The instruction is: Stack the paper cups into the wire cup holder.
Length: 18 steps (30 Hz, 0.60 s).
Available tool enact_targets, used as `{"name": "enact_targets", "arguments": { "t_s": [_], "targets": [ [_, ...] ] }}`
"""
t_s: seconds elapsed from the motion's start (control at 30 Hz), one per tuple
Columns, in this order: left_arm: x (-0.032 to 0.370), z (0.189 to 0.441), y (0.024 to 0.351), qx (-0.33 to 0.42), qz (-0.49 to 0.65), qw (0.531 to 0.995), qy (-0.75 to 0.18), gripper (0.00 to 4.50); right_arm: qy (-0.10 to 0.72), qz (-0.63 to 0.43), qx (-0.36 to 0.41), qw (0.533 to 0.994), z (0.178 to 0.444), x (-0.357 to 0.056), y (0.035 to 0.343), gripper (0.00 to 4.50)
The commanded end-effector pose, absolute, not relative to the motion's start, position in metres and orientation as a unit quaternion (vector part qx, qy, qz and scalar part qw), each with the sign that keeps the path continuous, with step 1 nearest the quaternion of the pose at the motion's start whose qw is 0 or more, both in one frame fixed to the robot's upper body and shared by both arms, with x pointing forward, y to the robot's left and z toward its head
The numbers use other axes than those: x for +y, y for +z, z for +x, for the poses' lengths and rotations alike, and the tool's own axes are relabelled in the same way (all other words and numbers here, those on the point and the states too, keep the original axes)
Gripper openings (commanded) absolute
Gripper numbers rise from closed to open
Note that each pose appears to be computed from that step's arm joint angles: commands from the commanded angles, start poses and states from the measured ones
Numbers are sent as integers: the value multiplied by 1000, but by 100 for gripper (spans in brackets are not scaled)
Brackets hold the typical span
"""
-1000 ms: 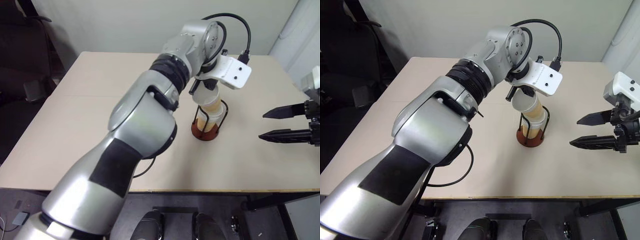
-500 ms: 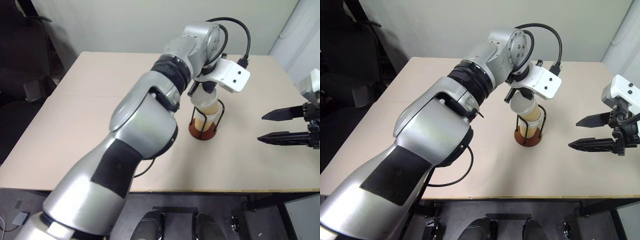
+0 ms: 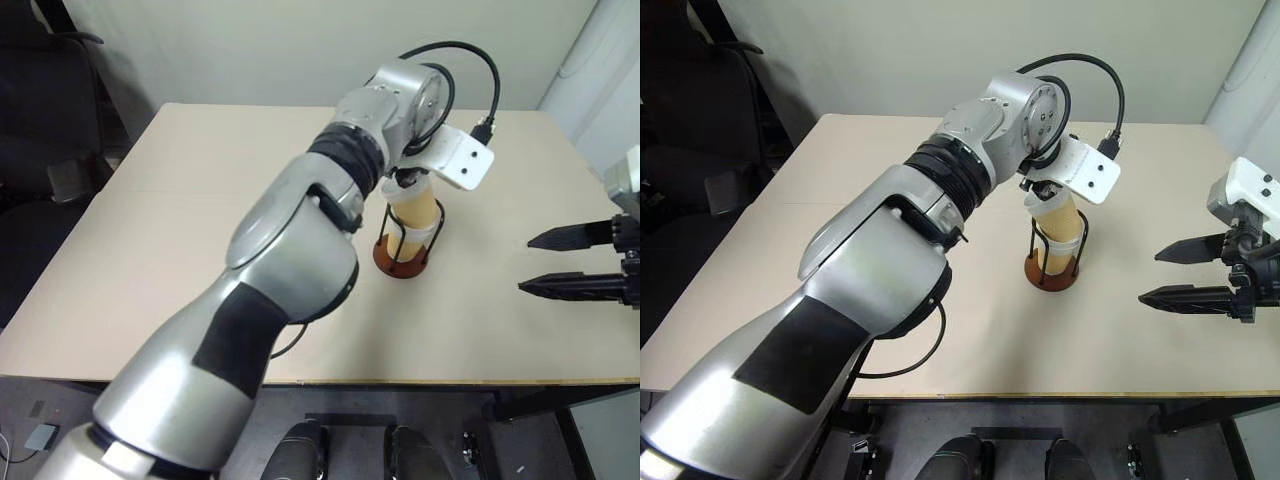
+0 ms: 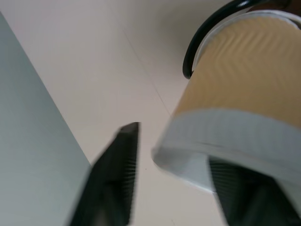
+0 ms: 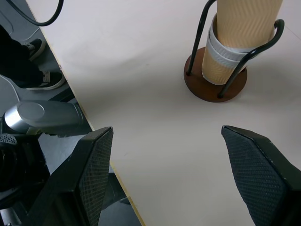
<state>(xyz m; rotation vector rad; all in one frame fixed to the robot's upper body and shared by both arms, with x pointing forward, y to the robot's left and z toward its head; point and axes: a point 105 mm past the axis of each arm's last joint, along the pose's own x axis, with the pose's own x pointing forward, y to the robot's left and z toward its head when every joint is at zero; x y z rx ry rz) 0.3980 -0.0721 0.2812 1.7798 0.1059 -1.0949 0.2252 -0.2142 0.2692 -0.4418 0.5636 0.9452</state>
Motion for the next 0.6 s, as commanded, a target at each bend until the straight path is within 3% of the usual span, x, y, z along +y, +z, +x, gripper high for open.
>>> {"name": "enact_targets", "arguments": {
  "t_s": [0.03, 0.1, 0.27, 0.43, 0.6],
  "targets": [
    [-84, 391, 293, 15, 734, 503, -456, 396, 445, -220, 244, 833, 222, -212, 280, 376],
    [-91, 392, 299, -17, 743, 506, -439, 445, 446, -220, 243, 833, 222, -212, 280, 376],
    [-119, 386, 318, -117, 717, 550, -413, 445, 446, -221, 244, 832, 222, -213, 280, 376],
    [-125, 379, 334, -141, 682, 578, -426, 445, 448, -222, 242, 831, 224, -213, 281, 376],
    [-115, 370, 356, -142, 529, 660, -514, 445, 451, -225, 227, 833, 229, -210, 284, 376]
  ]
}}
